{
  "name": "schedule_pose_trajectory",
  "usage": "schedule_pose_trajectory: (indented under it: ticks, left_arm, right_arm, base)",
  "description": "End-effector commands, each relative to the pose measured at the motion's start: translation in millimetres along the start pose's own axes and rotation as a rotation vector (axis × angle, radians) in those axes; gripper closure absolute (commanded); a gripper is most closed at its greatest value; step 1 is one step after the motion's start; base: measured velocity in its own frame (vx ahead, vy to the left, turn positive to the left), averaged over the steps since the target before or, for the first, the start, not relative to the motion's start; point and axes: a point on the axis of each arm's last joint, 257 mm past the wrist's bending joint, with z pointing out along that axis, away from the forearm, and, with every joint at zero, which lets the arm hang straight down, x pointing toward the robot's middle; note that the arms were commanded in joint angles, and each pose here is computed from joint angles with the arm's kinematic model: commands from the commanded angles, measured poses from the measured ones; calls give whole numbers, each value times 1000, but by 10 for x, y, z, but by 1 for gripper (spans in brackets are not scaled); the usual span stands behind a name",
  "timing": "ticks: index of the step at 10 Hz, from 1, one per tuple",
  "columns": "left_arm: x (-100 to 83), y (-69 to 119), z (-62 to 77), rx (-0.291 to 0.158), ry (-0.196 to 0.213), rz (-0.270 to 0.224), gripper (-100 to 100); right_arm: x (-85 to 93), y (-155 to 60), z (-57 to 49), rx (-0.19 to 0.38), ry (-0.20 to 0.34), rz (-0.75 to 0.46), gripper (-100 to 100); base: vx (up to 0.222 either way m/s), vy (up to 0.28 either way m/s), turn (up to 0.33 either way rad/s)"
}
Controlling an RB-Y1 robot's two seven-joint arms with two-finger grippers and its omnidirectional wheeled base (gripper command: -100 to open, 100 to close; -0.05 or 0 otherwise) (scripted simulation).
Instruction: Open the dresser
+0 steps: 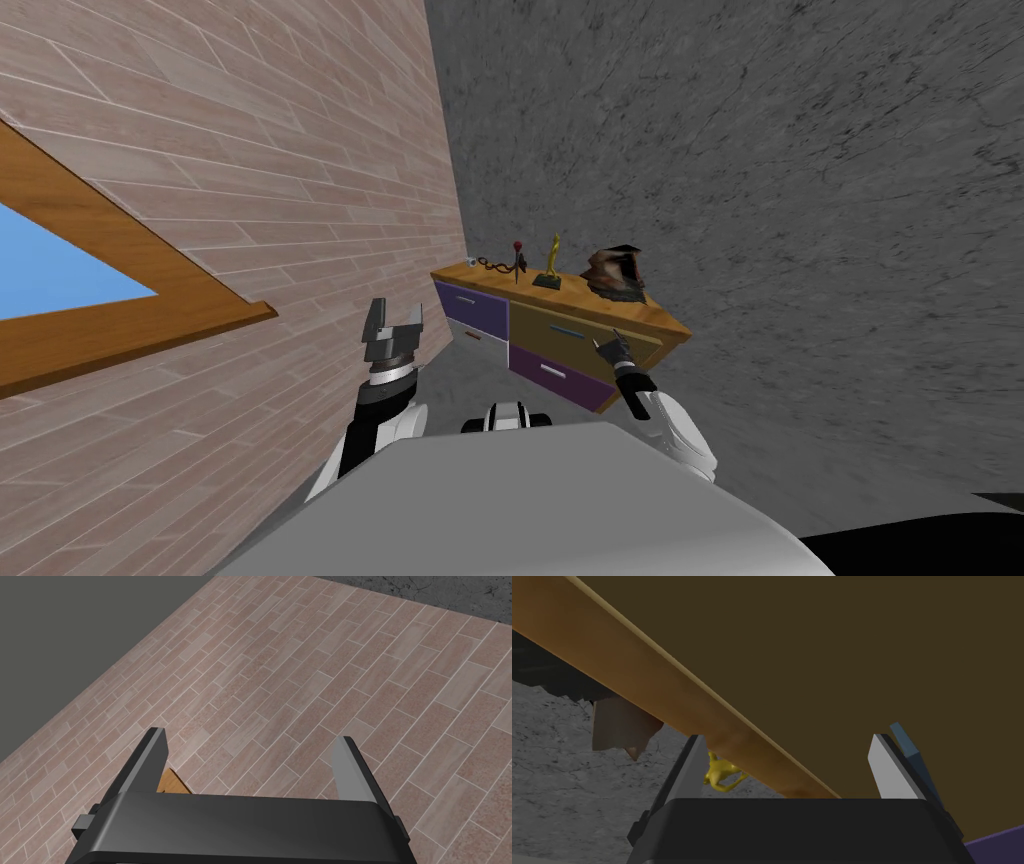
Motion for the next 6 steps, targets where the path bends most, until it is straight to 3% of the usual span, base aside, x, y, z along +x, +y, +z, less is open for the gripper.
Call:
schedule_pose_trajectory:
  ticks: [1, 6]
  left_arm:
    - [0, 0, 0, 0, 0, 0, 0]
    - [0, 0, 1, 0, 0, 0, 0]
  right_arm:
    - [123, 176, -16, -4, 51, -44, -100]
    - [98, 675, -103, -22, 117, 13, -100]
  base:
    - [107, 147, -118]
    - [55, 82, -76]
